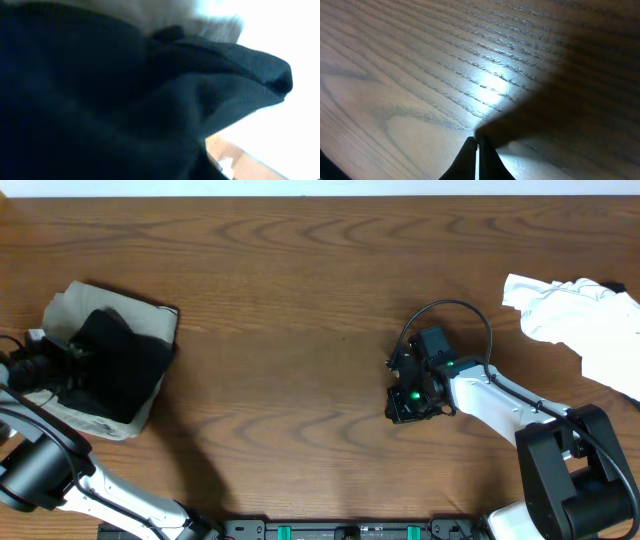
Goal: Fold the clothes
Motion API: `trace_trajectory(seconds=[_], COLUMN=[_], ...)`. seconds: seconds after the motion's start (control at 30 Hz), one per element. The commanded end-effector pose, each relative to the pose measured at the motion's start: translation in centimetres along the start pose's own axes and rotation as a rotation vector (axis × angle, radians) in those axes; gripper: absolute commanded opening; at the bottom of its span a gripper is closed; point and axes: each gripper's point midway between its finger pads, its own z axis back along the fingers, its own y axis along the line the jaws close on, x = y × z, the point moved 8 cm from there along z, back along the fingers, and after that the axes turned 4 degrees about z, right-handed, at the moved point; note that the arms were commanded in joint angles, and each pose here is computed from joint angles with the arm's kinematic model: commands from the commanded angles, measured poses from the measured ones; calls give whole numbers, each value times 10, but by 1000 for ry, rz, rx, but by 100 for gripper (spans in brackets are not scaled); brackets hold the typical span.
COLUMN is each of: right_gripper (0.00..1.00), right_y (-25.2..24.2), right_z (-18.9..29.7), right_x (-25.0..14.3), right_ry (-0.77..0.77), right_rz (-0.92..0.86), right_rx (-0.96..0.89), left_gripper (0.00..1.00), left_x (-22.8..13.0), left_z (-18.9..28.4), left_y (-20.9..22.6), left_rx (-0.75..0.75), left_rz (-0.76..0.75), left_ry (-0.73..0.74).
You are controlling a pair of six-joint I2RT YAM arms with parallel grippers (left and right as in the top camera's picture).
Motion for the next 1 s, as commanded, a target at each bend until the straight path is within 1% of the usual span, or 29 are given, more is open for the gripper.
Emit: trace_trajectory(seconds=[0.0,0.13,0.2,0.3,0.37,0.43,0.57,0.63,0.73,0.8,0.83,0.9,0.93,0.97], right_gripper=[4,5,5,8,11,13,17,19,27,32,39,67,77,95], right_y=[-9,-9,-9,-9,-8,-7,-4,-3,0,2,3,4,4,4], right_z=[-3,-3,-3,-3,-2,-1,7,16,40,59,68,88,97,104], right_x=[-4,-5,-5,-5,-4,-4,1,7,18,24,27,30,30,30], right_ry=[17,22,23,22,20,23,-5,-47,-145,-216,-253,-328,-362,-389], right_rz=[-7,-9,-9,-9,-9,-10,-1,6,20,28,32,37,37,37], right_rx=[-54,-55,-55,-54,-53,-47,-48,-51,-68,-71,-73,-74,-76,-78], left_gripper=[41,48,50,54,59,63,68,70,72,72,73,76,76,76], left_x=[-10,-13,-14,-15,-15,-15,-15,-20,-37,-53,-64,-84,-97,-109], left_z=[-14,-18,-18,-18,-15,-9,16,26,33,33,31,26,23,20], left_y=[28,31,31,26,23,17,-10,-28,-61,-84,-99,-121,-132,-142], left_rx=[91,73,74,27,15,22,-1,-12,-29,-37,-38,-22,-13,-7], left_rz=[50,63,74,81,66,25,-68,-122,-234,-339,-403,-501,-560,-611], left_ry=[21,27,29,42,36,9,-74,-106,-132,-131,-127,-122,-115,-106])
